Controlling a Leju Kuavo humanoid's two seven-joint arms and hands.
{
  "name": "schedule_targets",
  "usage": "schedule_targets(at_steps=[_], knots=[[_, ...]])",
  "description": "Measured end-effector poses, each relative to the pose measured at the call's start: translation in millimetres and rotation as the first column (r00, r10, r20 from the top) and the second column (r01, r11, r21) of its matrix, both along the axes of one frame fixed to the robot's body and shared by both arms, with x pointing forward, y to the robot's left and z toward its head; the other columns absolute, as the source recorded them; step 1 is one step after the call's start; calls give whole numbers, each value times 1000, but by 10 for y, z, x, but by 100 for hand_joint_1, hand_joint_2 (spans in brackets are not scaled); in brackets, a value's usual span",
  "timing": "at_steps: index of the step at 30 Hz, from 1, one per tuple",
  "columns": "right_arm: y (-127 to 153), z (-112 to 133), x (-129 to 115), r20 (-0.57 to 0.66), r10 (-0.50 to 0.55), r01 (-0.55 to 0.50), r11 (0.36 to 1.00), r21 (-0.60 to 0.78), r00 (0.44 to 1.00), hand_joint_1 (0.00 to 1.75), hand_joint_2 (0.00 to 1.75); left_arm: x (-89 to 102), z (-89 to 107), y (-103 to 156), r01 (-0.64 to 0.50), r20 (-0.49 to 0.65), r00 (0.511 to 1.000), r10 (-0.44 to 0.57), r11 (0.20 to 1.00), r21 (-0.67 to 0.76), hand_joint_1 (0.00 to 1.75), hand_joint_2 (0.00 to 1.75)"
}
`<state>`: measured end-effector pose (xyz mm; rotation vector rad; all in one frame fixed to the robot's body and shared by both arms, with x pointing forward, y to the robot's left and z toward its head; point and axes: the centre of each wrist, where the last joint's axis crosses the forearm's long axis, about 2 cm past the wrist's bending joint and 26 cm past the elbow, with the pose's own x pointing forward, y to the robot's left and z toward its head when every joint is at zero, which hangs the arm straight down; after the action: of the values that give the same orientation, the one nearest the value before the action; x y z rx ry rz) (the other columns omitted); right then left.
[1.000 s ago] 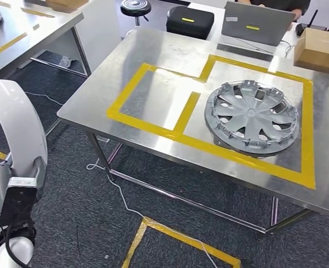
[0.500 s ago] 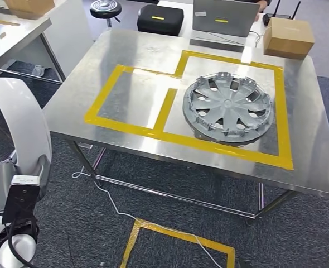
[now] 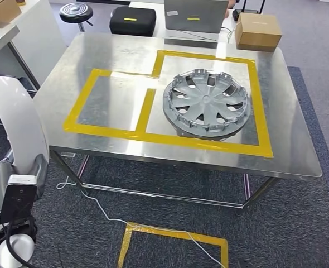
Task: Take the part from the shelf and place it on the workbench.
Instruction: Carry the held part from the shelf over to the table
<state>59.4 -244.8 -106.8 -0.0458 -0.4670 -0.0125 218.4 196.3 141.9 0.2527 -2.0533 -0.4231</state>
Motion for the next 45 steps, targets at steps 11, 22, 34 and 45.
schedule_targets(at_steps=[11, 22, 34, 45], knots=[[3, -1, -7, -1, 3, -3, 1000, 10, 1000, 0, 0, 25, 6, -6, 3, 3, 1000, -3, 1000, 0, 175, 175], [3, -1, -5, 1, 4, -4, 1000, 13, 1000, 0, 0, 45, 1, -8, 3, 3, 1000, -3, 1000, 1, 175, 175], [8, 0, -5, -1, 9, -9, 1000, 11, 1000, 0, 0, 59, 4, -4, -2, 6, 1000, 2, 1000, -1, 175, 175], [22, 2, 6, 1, 10, -10, 1000, 13, 1000, 0, 0, 66, -9, 3, -5, 2, 1000, 5, 1000, 0, 175, 175]])
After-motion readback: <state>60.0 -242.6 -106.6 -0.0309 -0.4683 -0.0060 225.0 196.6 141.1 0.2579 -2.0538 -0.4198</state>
